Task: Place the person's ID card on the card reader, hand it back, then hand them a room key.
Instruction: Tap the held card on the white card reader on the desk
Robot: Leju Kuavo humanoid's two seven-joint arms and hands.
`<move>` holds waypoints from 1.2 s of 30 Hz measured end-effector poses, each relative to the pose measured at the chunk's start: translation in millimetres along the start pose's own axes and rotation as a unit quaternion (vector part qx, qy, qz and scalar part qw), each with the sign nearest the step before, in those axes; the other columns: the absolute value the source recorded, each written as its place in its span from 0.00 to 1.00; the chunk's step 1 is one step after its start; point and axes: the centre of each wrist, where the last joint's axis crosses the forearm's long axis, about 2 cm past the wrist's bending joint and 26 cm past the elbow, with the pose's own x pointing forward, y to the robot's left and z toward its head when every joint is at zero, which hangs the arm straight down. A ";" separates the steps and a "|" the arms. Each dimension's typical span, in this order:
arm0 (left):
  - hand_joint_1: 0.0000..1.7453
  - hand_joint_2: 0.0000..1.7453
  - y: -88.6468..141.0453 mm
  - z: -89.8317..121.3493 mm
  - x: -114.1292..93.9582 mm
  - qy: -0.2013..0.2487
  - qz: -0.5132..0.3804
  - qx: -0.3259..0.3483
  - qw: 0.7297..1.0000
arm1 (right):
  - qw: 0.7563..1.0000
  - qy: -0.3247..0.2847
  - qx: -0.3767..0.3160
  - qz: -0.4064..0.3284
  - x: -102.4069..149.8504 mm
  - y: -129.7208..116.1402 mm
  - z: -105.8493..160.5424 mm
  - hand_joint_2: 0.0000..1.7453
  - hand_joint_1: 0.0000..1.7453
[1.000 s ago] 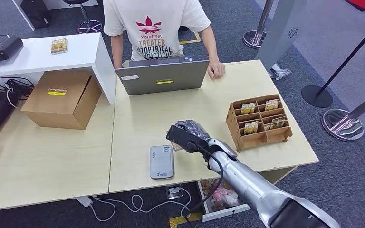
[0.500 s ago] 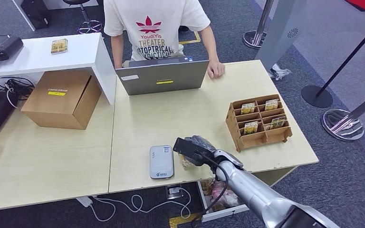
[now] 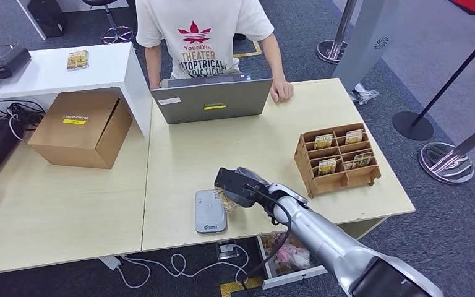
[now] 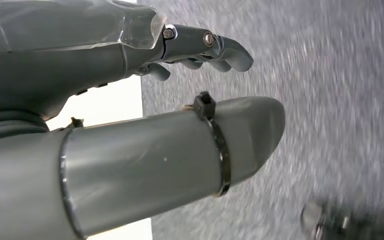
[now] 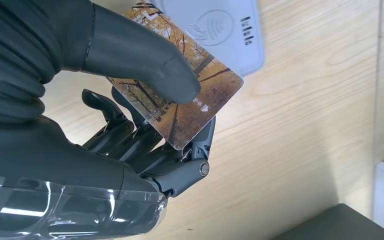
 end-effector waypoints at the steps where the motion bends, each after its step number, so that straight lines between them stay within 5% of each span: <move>1: 0.00 0.00 -4.0 1.5 1.1 0.000 0.001 0.008 1.000 | 1.000 -0.004 0.001 0.000 1.7 -1.4 -0.5 1.00 1.00; 8: 0.00 0.00 -19.6 7.2 5.5 -0.007 0.004 -0.003 1.000 | 1.000 -0.014 0.003 -0.002 8.7 -5.4 -2.4 1.00 1.00; 36: 0.00 0.00 2.4 -1.4 2.6 -0.011 -0.008 -0.042 0.999 | 0.999 -0.018 0.040 -0.003 28.5 37.0 -14.2 1.00 1.00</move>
